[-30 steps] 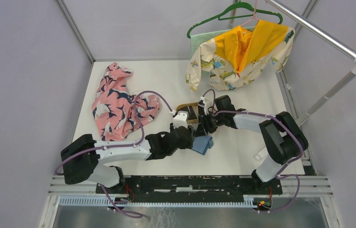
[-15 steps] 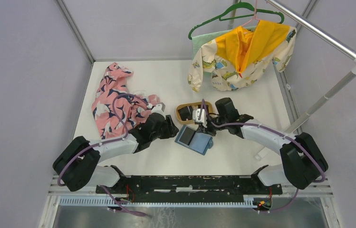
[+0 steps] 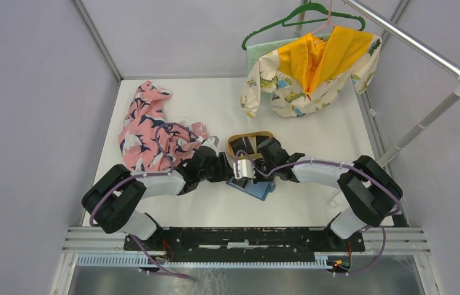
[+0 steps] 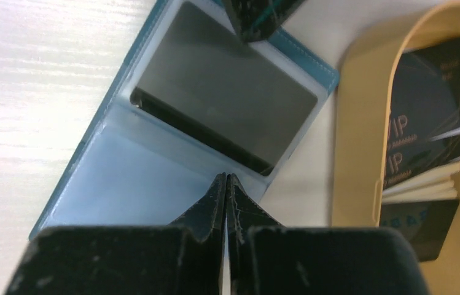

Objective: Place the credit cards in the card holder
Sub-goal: Insert the credit card into the card holder, then close the card holder at the center of the board.

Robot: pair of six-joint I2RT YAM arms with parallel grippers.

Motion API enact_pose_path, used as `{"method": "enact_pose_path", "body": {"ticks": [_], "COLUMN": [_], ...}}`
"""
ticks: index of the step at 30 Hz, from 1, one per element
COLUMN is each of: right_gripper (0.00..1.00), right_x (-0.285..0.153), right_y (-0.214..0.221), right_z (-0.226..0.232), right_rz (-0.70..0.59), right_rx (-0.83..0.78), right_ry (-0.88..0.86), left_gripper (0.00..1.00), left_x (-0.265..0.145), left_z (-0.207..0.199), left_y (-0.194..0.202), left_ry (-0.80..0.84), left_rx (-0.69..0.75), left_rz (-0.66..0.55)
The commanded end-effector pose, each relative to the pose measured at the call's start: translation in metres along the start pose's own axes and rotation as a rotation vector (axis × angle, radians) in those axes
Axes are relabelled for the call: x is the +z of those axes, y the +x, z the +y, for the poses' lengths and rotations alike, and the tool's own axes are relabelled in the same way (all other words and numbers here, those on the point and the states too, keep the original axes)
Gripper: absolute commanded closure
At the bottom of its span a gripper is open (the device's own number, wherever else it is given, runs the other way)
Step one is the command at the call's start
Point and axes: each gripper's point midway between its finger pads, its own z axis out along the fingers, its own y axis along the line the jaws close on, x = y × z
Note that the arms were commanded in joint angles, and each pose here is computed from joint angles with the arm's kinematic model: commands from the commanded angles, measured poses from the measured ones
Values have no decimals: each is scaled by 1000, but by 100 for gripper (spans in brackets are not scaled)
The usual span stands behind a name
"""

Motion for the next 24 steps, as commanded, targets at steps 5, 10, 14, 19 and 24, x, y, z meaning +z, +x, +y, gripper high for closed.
{"method": "enact_pose_path", "body": {"ticks": [5, 10, 14, 19, 24], "right_gripper": [95, 94, 90, 88, 86], "right_x": [13, 18, 12, 6, -16], "right_y": [-22, -32, -42, -49, -39], "right_z": [-19, -19, -13, -11, -15], "right_rz": [-3, -30, -85, -114, -141], "right_rx": [-15, 27, 28, 44, 68], "right_ry": [63, 48, 29, 7, 3], "left_gripper": [46, 46, 46, 46, 45], "left_x": [2, -1, -8, -19, -31], "left_z": [-9, -9, -9, -12, -8], "left_y": [6, 15, 16, 12, 4], "left_ry": [80, 107, 121, 141, 123], "left_rx": [-9, -36, -62, -96, -124], "left_rz": [7, 23, 3, -30, -81]}}
